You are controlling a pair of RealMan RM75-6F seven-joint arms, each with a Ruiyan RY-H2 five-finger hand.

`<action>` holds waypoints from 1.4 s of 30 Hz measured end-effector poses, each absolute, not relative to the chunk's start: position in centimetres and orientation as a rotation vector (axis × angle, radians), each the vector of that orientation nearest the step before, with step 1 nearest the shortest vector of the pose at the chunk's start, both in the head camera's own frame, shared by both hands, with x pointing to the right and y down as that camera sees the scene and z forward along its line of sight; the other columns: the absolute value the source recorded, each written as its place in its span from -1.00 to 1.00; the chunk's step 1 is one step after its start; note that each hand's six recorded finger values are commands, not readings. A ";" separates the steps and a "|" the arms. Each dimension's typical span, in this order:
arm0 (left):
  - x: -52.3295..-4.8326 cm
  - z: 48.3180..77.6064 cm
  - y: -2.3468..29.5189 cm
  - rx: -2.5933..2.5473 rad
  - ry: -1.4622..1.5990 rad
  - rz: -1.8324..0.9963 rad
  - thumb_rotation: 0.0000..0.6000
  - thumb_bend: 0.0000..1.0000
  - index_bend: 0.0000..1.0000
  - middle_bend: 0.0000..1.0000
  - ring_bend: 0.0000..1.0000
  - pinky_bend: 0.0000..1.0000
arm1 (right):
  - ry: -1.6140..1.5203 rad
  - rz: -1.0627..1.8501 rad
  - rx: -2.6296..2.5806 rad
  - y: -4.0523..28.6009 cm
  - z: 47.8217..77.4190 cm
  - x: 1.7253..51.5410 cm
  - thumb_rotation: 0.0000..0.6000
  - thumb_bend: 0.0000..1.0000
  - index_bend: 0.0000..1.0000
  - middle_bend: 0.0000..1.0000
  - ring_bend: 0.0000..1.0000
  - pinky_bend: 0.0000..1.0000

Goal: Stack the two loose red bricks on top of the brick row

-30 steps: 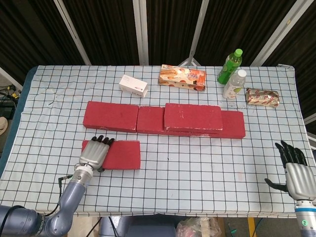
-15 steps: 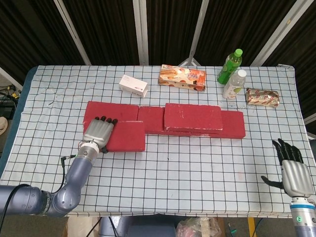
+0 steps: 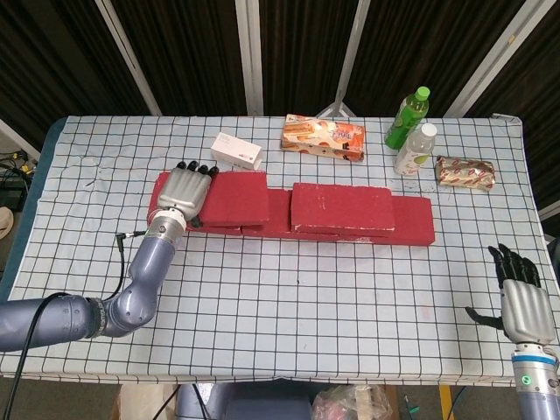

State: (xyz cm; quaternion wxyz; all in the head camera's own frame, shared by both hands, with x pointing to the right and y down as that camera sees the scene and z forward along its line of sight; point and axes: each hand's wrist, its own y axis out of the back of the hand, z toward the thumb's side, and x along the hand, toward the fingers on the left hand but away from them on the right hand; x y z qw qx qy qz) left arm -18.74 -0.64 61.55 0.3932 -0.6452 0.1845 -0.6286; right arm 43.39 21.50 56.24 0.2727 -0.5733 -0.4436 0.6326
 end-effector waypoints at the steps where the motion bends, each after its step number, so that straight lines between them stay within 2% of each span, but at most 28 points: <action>1: -18.7 61.8 -0.9 -1.635 0.470 -1.592 1.00 -1.00 -0.58 -0.57 -0.78 -0.71 | -1.196 1.706 -1.537 21.5 56.2 43.5 1.00 -0.69 -0.89 -1.00 -1.00 -1.00; 8: -17.7 64.1 -2.7 -1.645 0.459 -1.551 1.00 -1.00 -0.57 -0.58 -0.78 -0.71 | -1.210 1.739 -1.492 21.5 56.2 44.0 1.00 -0.69 -0.89 -1.00 -1.00 -1.00; 15: -15.8 65.7 -2.6 -1.711 0.424 -1.497 1.00 -1.00 -0.56 -0.59 -0.78 -0.71 | -1.211 1.765 -1.464 21.4 56.3 44.4 1.00 -0.69 -0.89 -1.00 -1.00 -1.00; 42: -15.0 67.0 -1.8 -1.733 0.384 -1.531 1.00 -1.00 -0.56 -0.62 -0.78 -0.71 | -1.215 1.778 -1.457 21.3 56.6 44.5 1.00 -0.69 -0.89 -1.00 -1.00 -1.00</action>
